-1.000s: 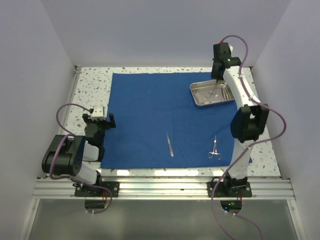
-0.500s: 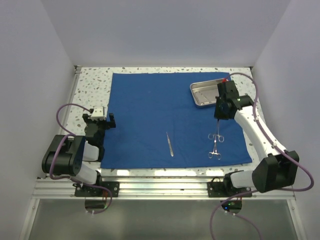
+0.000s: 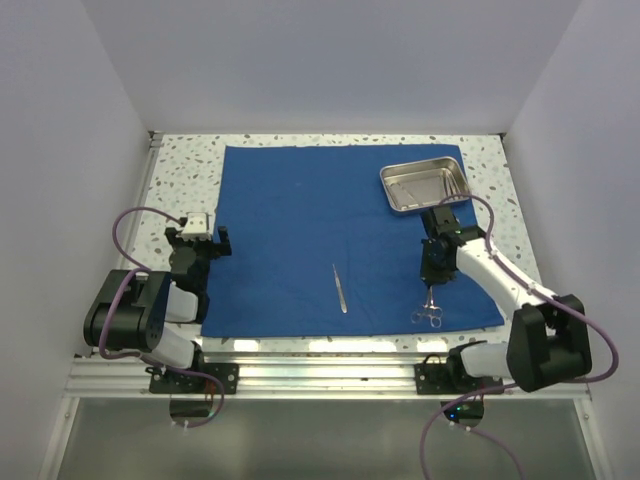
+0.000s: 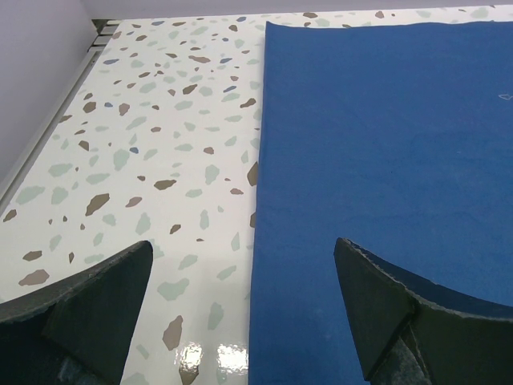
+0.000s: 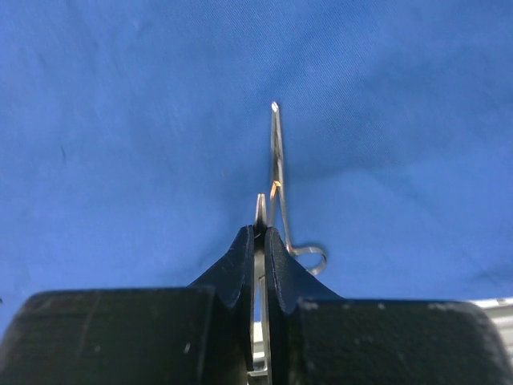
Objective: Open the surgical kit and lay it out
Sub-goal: Place the medical item in the surgical kit.
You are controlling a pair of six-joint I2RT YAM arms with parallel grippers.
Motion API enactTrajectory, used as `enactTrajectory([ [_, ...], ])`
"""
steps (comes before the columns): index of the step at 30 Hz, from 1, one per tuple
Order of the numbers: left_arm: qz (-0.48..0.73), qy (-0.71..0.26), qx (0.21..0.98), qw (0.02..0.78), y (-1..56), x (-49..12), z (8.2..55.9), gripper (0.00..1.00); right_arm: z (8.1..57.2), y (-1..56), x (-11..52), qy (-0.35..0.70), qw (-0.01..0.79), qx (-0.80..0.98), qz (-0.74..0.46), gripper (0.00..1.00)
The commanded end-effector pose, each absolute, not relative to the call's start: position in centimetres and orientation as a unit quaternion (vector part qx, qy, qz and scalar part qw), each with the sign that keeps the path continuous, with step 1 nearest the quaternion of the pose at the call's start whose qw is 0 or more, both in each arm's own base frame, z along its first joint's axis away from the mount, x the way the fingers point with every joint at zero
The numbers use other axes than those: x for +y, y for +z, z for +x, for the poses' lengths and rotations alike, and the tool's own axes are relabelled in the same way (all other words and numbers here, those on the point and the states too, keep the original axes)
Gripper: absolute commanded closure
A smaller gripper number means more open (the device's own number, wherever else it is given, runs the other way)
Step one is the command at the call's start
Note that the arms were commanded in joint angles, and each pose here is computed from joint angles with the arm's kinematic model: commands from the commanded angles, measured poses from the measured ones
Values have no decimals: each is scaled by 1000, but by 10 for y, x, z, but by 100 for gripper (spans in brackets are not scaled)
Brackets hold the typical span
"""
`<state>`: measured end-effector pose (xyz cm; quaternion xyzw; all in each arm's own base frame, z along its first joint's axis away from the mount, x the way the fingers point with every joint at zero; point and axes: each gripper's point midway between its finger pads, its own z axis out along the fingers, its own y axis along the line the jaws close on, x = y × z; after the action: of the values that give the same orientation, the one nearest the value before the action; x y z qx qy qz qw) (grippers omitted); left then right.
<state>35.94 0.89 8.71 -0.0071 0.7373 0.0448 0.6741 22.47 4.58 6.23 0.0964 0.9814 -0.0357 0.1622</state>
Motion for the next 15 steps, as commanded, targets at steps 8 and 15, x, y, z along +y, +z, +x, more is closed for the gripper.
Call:
enactTrajectory([
  [8, -12, 51, 702, 710, 114, 11, 367, 0, 271, 47, 64, -10, 193, 977, 89, 75],
  [15, -12, 51, 703, 710, 114, 11, 367, 0, 302, 107, 56, -36, 253, 964, 70, 6],
])
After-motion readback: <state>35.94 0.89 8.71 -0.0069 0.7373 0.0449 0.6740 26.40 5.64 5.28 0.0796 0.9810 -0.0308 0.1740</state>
